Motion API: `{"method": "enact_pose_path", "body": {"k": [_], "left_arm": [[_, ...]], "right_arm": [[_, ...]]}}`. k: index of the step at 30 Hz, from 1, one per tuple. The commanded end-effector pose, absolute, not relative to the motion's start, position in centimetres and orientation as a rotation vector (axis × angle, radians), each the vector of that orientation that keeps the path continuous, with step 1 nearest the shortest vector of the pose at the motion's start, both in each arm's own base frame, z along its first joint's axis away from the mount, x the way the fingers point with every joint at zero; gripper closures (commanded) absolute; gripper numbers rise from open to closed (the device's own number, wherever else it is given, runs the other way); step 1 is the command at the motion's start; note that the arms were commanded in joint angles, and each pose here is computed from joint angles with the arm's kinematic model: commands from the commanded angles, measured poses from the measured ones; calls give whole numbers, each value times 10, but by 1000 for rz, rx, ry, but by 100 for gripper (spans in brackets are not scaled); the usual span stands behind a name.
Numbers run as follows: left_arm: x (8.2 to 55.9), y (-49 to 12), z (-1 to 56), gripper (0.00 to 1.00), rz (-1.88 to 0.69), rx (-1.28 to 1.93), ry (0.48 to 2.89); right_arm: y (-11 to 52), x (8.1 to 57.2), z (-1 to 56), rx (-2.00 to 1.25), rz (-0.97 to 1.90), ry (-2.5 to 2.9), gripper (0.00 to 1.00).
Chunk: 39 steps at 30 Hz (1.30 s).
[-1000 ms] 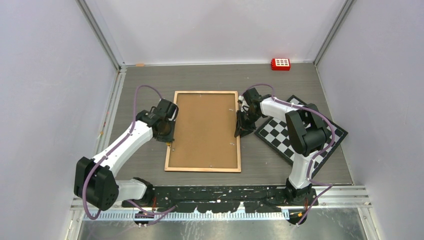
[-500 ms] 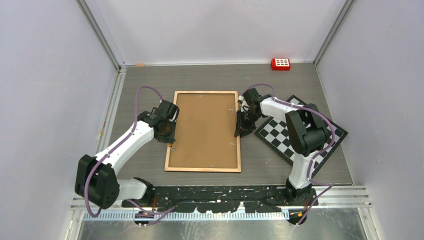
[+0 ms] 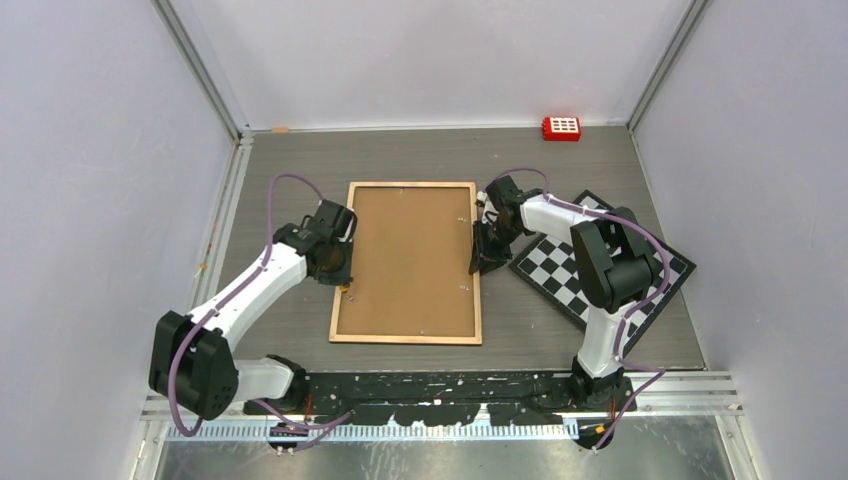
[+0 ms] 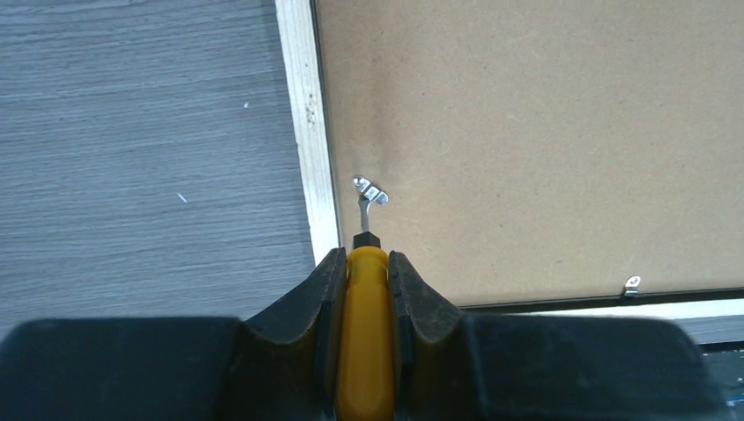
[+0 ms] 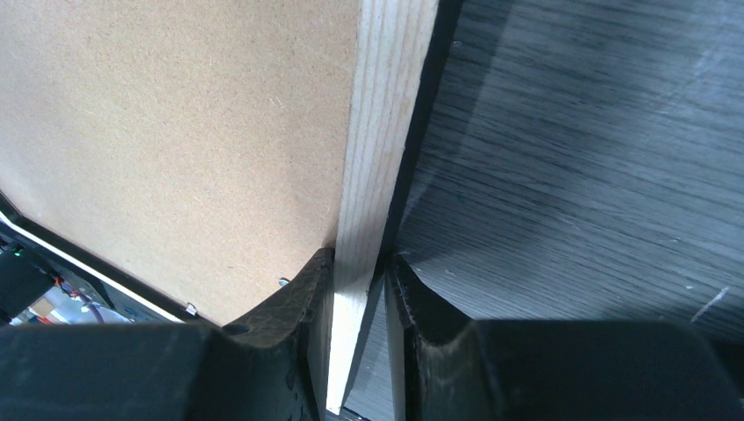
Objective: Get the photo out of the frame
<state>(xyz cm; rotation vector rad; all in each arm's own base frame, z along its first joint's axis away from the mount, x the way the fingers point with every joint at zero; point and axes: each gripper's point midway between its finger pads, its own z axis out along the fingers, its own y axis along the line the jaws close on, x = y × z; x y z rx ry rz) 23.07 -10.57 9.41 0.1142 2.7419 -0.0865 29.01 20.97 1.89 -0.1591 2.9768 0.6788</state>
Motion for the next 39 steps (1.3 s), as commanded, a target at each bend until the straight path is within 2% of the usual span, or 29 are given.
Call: {"method": "enact_pose_path", "body": {"k": [1,10,16,23,28,34,39], "left_arm": [[236,-125,94,100,-230,65,2705],[243,-131,94,100,-266,50,2668],[247,-147,131,100,-394,190,2582],[276,-141,174,100,-278,489,2512],[316,-130,176,100,-209,715,2522],[374,-121,185,100,-166,800,2496],[414,-121,180,100,-127,866,2446]], "right_arm": [[214,284,12,-197,676,2990,100],[215,283,13,-196,684,2992,99],[217,284,20,-217,707,2969,99],[220,293,41,-233,760,2905,72],[219,298,49,-229,784,2886,55],[215,306,54,-235,789,2867,45],[215,316,55,-247,761,2858,43]]}}
